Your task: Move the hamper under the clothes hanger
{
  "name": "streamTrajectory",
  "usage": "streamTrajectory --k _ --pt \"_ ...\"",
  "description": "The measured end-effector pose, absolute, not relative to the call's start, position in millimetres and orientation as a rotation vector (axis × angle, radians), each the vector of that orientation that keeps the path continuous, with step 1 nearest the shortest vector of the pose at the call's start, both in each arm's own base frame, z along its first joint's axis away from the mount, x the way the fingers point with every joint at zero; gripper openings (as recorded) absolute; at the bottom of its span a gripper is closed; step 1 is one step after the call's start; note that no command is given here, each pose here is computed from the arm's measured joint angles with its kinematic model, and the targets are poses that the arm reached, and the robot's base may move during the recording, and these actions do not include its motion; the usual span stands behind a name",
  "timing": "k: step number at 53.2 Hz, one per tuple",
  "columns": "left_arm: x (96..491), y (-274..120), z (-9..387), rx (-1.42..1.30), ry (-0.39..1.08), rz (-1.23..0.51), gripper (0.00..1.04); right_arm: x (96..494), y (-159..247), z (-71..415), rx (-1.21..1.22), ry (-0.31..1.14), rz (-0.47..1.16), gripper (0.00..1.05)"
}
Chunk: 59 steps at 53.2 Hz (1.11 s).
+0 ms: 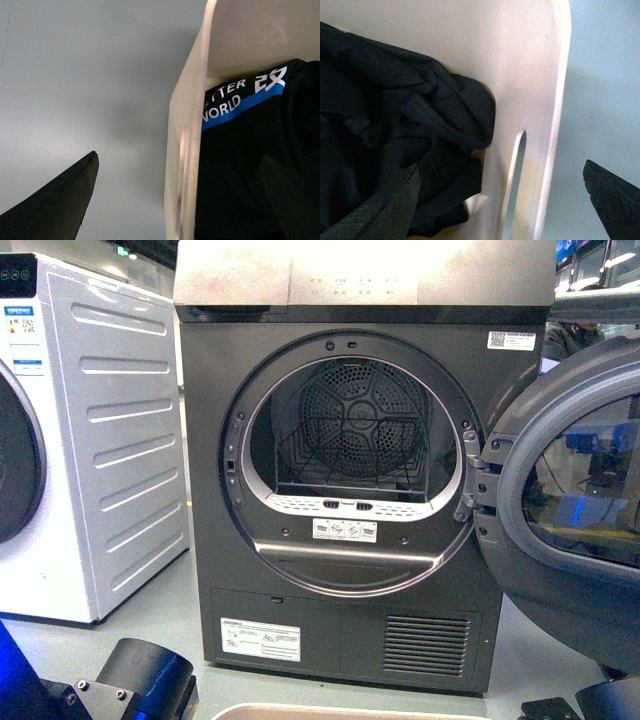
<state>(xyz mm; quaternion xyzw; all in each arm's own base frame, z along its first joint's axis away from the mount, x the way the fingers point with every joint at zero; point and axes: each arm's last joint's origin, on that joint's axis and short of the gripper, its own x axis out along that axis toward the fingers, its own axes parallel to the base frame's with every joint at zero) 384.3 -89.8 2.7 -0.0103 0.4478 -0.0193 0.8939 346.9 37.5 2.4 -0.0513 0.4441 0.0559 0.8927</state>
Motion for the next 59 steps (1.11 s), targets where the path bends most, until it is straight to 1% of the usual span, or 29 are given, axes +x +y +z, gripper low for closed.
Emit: streamTrajectory --k 14,20,23,25,26,27,28,29,33,34,35,39,41,42,46,50,59 --pt "385.9 -100.0 -2.4 -0.014 0.922 -0.067 0.98 357.1 22.9 -4.5 -0.072 0.957 0.052 0.96" --pt "385.5 -102.0 -4.7 -0.012 0.92 -0.072 0.98 359.0 21.5 -6.3 -0.053 0.97 0.043 0.83" --pt "385.2 -102.2 -6.9 -0.009 0.92 -0.073 0.97 359.5 21.5 -8.0 -0.052 0.98 0.04 0.71" --pt "384.9 -101.9 -8.5 -0.008 0.922 -0.072 0.91 359.8 21.6 -9.0 -0.053 0.984 0.039 0.64" --pt "384.5 -101.8 -9.7 -0.007 0.925 -0.071 0.85 360.0 21.6 -9.5 -0.053 0.987 0.038 0.6" --pt "384.4 -101.7 -10.4 -0.006 0.926 -0.071 0.82 360.5 21.7 -10.0 -0.054 0.988 0.038 0.55" --pt "384.2 -101.5 -11.2 -0.005 0.927 -0.069 0.78 360.6 21.9 -10.2 -0.054 0.988 0.037 0.53" --pt "384.3 -101.1 -11.7 -0.004 0.926 -0.067 0.75 360.8 22.2 -10.5 -0.056 0.99 0.037 0.48" --pt "384.2 -100.2 -13.5 -0.002 0.923 -0.06 0.6 360.4 23.6 -11.2 -0.06 0.994 0.037 0.34" --pt "384.2 -99.7 -13.7 -0.001 0.921 -0.056 0.55 360.3 23.7 -11.2 -0.06 0.995 0.037 0.3" --pt "384.2 -99.3 -13.7 0.0 0.919 -0.052 0.51 360.3 24.1 -11.2 -0.06 0.996 0.039 0.25" --pt "384.7 -97.2 -13.6 0.003 0.915 -0.039 0.37 360.2 26.1 -11.2 -0.061 0.998 0.047 0.11" --pt "384.8 -95.5 -13.3 0.004 0.915 -0.029 0.28 359.9 26.7 -11.4 -0.058 1.001 0.047 0.05" --pt "384.6 -95.3 -13.2 0.005 0.915 -0.028 0.26 359.8 27.0 -11.4 -0.052 1.003 0.042 0.02" --pt "383.6 -92.3 -9.1 0.002 0.912 -0.021 0.12 360.2 25.8 -8.7 -0.035 1.0 0.037 0.03" --pt "382.9 -91.1 -2.9 0.0 0.906 -0.021 0.03 359.5 24.5 -5.7 -0.03 0.997 0.036 0.03" --pt "380.0 -89.4 24.5 -0.008 0.869 -0.022 0.04 355.0 19.6 23.1 0.008 0.951 0.051 0.03"
